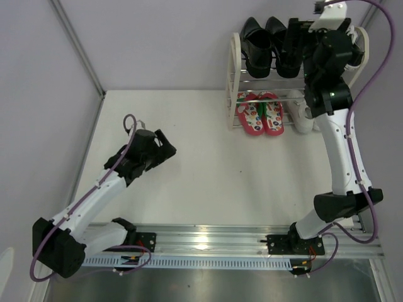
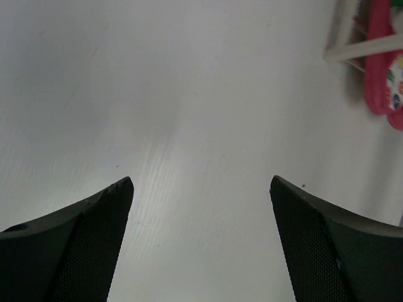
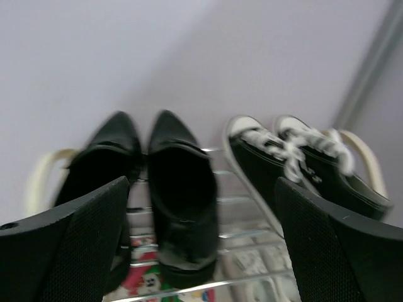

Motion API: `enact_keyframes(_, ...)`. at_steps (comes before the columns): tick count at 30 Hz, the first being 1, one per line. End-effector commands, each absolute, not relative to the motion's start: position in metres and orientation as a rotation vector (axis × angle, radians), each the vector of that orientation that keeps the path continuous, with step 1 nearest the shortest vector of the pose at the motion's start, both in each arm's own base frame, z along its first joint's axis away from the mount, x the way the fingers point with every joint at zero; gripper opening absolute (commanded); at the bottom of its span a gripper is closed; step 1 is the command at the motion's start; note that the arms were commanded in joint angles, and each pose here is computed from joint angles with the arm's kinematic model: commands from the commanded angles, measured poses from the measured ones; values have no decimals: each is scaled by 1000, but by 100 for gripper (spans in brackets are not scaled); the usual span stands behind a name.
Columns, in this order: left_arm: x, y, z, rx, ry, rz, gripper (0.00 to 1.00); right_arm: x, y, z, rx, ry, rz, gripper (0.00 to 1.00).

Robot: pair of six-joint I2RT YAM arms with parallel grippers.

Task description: Place and organize the shoes onto the shoe shelf

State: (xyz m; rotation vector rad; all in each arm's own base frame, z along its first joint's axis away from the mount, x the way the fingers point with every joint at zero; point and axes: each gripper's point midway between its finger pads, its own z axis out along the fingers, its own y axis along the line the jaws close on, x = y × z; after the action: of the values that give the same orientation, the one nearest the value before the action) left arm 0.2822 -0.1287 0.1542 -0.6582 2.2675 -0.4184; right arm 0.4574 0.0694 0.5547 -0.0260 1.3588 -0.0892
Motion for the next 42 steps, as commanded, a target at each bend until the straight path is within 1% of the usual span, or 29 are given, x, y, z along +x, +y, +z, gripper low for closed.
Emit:
enact_keyframes(1,298,-154,218,-324,2090,-604,93,449,30,540,62,1426,-134,99)
enact_keyframes(2,297,-155,221,-288,2072,-611,93,451,20,530,73,1446,-148,99)
enact_keyframes(6,295,-157,237,-242,2000,-647,94,449,4,518,65,1462,-79,99)
enact_keyframes(13,295,-157,227,-246,2032,-637,94,465,25,486,-91,1514,14,99)
enact_keyframes(18,295,-162,221,-248,2059,-654,94,478,31,469,-112,1545,34,99)
enact_keyframes(21,296,-161,219,-249,2064,-648,94,485,36,462,-117,1554,67,94)
enact_keyframes(22,297,-161,221,-249,2059,-648,94,487,38,460,-125,1557,82,91)
enact_keyframes(23,297,-161,220,-249,2062,-647,94,490,40,457,-127,1562,89,87)
enact_keyframes(24,297,-161,220,-249,2063,-644,94,492,42,456,-120,1563,104,85)
enact_keyframes(33,298,-157,216,-260,2073,-614,95,496,54,465,-94,1544,208,80)
enact_keyframes(36,297,-157,213,-267,2079,-612,95,497,59,468,-94,1546,241,74)
enact_keyframes(37,297,-157,214,-268,2079,-613,95,497,60,467,-91,1552,250,69)
enact_keyframes(42,296,-155,214,-269,2076,-608,95,498,65,466,-97,1562,267,55)
